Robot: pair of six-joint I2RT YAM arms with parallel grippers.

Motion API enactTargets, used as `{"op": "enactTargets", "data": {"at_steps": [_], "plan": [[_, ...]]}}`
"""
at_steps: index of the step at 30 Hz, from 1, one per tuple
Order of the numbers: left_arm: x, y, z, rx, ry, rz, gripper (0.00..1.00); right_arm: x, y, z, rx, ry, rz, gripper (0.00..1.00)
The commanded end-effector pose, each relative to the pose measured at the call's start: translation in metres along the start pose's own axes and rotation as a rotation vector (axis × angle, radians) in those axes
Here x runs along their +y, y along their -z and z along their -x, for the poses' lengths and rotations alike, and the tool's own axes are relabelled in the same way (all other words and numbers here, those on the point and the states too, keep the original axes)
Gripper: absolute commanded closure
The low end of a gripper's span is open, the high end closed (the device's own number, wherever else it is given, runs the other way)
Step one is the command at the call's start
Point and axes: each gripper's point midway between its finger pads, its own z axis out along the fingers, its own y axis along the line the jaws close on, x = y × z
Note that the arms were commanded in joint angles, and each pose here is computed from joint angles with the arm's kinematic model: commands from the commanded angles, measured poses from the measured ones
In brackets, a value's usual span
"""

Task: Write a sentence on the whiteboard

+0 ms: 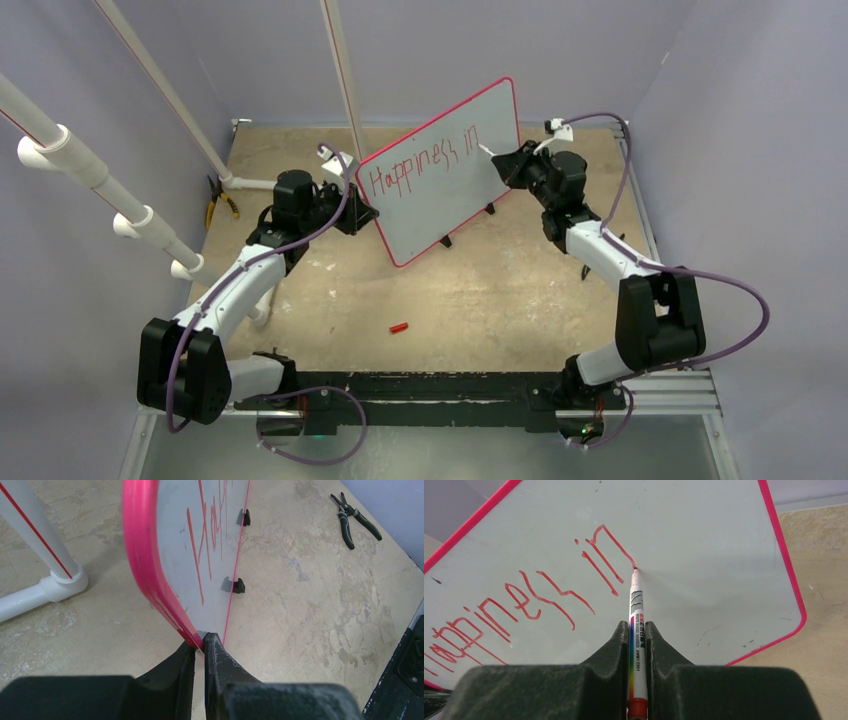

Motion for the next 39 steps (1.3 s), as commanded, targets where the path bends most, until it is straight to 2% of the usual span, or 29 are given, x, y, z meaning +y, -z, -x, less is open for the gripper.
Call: {"op": "enactTargets", "data": {"at_steps": [1, 24, 39], "plan": [[-0.007, -0.001, 0.006, -0.009, -0.046, -0.021, 1.00, 0.003, 0.008, 0.011, -0.040, 0.010, -0.003, 1.00], [-0.005, 0.000, 0.005, -0.012, -0.044, -0.007, 1.00, 0.036, 0.031, 0.074, -0.106, 0.158, 0.046, 1.00], [-0.007, 0.000, 0.005, -0.011, -0.046, -0.012, 1.00, 0.030, 0.011, 0.069, -0.074, 0.160, 0.149, 1.00]]}}
